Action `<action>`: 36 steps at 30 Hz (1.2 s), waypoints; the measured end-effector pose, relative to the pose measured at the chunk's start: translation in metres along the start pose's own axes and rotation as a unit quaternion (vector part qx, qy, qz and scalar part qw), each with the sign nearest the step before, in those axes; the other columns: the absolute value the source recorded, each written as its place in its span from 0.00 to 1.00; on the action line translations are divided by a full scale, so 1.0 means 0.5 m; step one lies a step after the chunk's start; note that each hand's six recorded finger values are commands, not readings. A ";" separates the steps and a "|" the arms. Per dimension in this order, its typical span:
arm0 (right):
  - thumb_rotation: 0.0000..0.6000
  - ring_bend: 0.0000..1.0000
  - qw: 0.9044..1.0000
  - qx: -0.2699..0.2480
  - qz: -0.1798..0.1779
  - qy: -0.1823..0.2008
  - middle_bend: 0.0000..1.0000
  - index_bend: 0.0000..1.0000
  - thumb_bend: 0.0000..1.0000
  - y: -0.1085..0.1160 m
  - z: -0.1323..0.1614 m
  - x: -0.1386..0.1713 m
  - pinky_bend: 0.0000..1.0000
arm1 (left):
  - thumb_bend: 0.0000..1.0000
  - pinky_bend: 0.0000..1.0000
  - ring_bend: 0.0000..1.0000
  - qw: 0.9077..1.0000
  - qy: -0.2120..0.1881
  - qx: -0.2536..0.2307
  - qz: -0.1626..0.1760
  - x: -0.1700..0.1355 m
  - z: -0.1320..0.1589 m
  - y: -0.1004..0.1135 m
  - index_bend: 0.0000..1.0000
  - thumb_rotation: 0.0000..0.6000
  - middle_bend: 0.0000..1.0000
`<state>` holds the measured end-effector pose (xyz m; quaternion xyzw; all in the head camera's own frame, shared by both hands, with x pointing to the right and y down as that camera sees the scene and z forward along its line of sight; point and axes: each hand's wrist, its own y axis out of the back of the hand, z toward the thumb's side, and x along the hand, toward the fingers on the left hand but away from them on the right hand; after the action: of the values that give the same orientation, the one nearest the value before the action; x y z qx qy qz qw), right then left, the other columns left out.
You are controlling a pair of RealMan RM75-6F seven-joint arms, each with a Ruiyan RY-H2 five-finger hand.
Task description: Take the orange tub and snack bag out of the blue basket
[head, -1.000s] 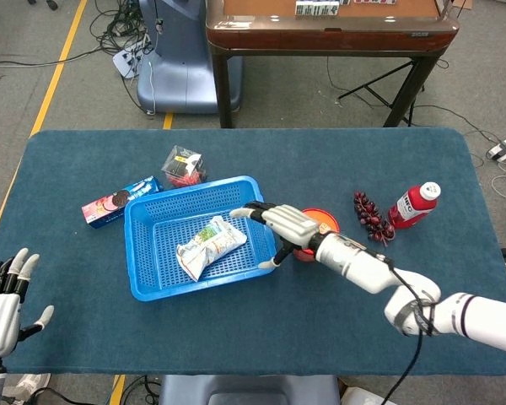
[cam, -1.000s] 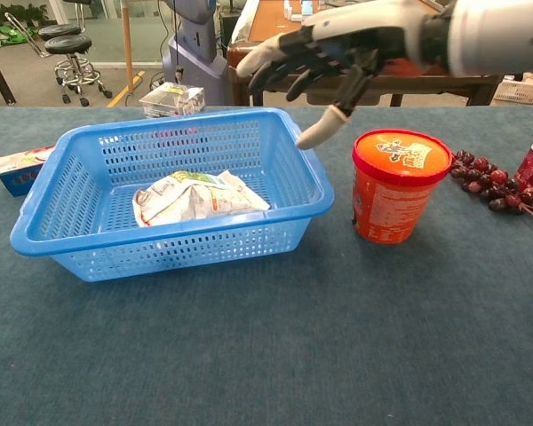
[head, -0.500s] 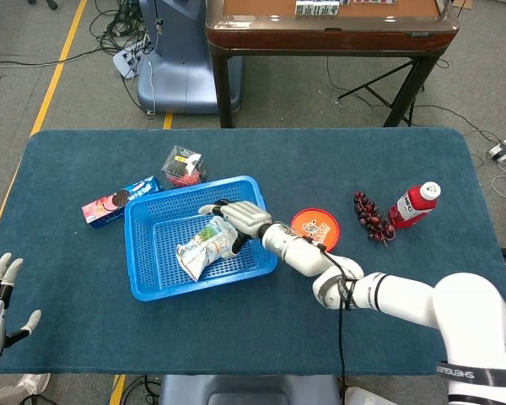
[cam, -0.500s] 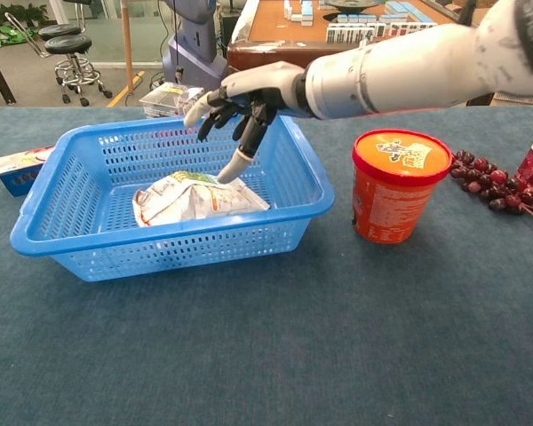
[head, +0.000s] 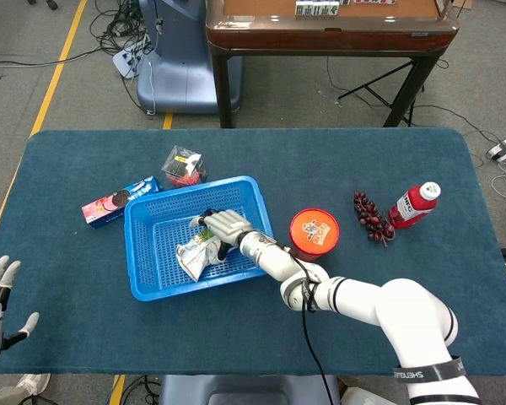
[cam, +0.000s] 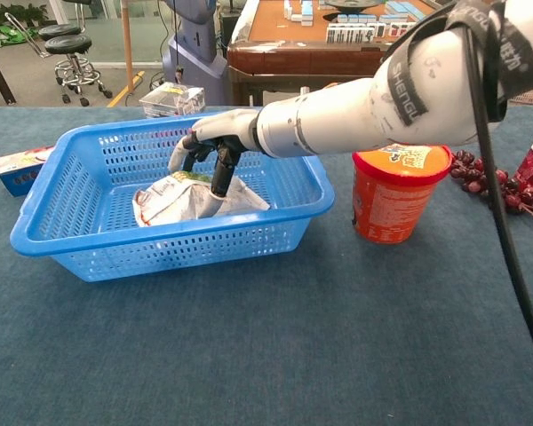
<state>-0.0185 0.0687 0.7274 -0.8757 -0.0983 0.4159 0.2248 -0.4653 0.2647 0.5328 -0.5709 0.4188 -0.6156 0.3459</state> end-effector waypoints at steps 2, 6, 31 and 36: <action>1.00 0.10 1.000 0.008 0.000 -0.003 0.20 0.28 0.05 -0.006 0.001 -0.005 0.16 | 0.29 0.00 0.00 1.000 0.001 0.000 0.000 0.000 -0.001 -0.001 0.00 1.00 0.00; 1.00 0.18 1.000 0.016 -0.004 -0.006 0.28 0.41 0.14 -0.016 0.003 -0.012 0.19 | 0.29 0.00 0.00 1.000 0.002 0.000 -0.001 0.000 -0.002 -0.001 0.00 1.00 0.00; 1.00 0.42 0.979 -0.081 -0.183 0.044 0.49 0.67 0.37 0.189 -0.041 0.148 0.43 | 0.29 0.00 0.00 1.000 -0.012 0.000 -0.001 0.006 0.017 -0.004 0.00 1.00 0.00; 1.00 0.42 0.969 -0.089 -0.232 0.019 0.49 0.67 0.34 0.251 -0.120 0.236 0.43 | 0.29 0.00 0.00 1.000 -0.019 -0.001 0.001 0.007 0.023 -0.003 0.00 1.00 0.00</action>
<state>0.1006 -0.0182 0.6201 -0.8532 -0.3306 0.3256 0.2382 -0.4540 0.2606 0.5355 -0.5825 0.4130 -0.6041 0.3538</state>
